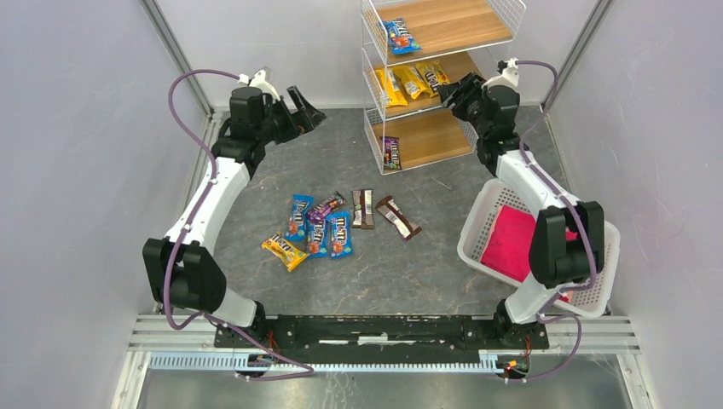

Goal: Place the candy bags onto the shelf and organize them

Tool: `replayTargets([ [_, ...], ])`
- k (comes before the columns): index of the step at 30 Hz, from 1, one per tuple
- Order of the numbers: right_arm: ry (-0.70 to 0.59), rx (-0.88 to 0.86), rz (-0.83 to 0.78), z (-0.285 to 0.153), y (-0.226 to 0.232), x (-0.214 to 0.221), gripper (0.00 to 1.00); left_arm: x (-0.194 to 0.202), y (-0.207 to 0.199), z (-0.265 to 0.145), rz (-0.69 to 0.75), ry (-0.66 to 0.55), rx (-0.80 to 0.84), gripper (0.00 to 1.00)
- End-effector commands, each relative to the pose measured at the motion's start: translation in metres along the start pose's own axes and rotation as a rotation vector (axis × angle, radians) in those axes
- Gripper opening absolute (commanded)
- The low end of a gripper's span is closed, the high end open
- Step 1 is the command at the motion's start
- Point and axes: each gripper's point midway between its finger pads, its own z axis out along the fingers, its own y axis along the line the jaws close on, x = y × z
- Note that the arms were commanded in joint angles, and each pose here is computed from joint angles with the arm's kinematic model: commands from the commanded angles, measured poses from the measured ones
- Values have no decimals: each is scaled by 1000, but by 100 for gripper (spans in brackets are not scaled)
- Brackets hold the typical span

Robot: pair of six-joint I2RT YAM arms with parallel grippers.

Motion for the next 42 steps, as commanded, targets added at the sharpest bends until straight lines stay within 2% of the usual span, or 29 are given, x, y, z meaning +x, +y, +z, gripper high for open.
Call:
replayTargets([
  [1,18,44,-130,-38,-3,-14,70,-17,-13,-3,6,-47,48,96],
  [5,101,1,-217,-90,-7,14,87,-16,-12,-2,6,-43,45,96],
  [11,278,-96,-334,-160,-4,101,98,-18,-12,-3,9,-49,42,96],
  [16,474,-268,-342,-204,30,202,98,-18,-11,-4,22,-58,30,96],
  [22,690,-433,-153,-249,102,306,98,-13,-7,1,40,-48,2,96],
  [27,823,-438,-18,-270,151,372,96,-8,0,6,62,-36,-37,96],
  [31,863,-458,114,-281,184,404,94,-8,-2,6,60,-31,-29,96],
  [35,885,-404,219,-281,186,427,92,-10,-7,4,54,-30,-10,97],
  [42,889,-300,250,-260,182,456,88,-18,-10,-2,51,-42,8,97],
])
